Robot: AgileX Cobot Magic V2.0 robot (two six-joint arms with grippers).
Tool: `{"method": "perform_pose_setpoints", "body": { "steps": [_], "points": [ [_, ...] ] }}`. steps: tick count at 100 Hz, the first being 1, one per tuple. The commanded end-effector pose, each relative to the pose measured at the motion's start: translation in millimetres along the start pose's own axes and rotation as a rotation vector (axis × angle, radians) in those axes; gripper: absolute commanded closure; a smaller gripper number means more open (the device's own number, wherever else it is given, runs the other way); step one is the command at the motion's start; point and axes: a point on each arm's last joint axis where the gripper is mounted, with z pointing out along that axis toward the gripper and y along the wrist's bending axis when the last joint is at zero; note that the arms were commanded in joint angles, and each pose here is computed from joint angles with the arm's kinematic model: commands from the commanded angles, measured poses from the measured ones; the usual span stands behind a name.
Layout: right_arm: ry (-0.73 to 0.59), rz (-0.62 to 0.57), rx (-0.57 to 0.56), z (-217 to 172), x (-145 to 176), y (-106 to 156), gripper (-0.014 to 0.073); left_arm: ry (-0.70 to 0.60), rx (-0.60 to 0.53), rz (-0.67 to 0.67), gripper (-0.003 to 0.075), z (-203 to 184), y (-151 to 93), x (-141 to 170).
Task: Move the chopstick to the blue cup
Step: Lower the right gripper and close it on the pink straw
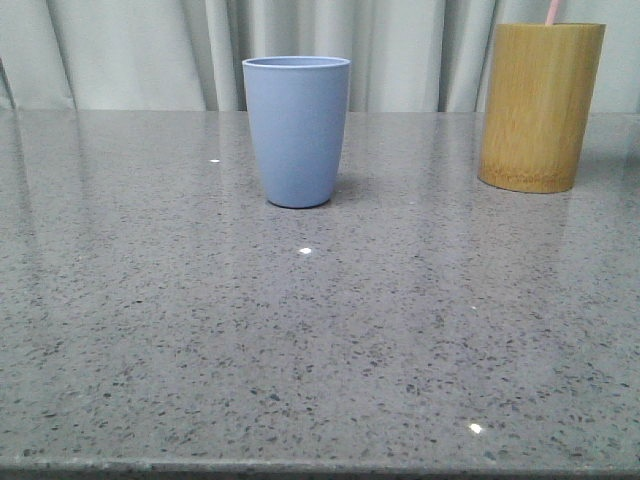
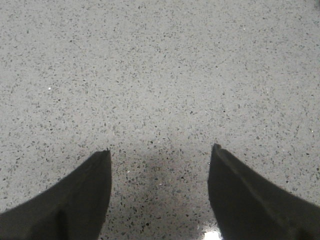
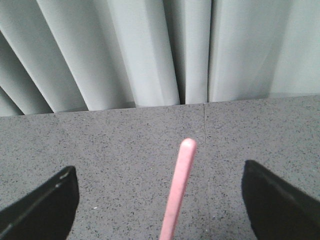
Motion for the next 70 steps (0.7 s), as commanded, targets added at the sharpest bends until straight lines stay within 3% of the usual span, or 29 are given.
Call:
{"method": "perform_pose_setpoints", "body": {
  "steps": [1,70],
  "points": [
    [-0.155,0.002,-0.015,-14.5,-28.2,2.9,-0.0057,-0.086,0.014,-0.015,0.0314,-6.8,-1.7,-10.9],
    [-0.164,0.005,-0.003,7.6,-19.4,-2.3,-0.0057,-0.086,0.014,-0.015,0.0314,-6.8,-1.7,-10.9]
  ]
}}
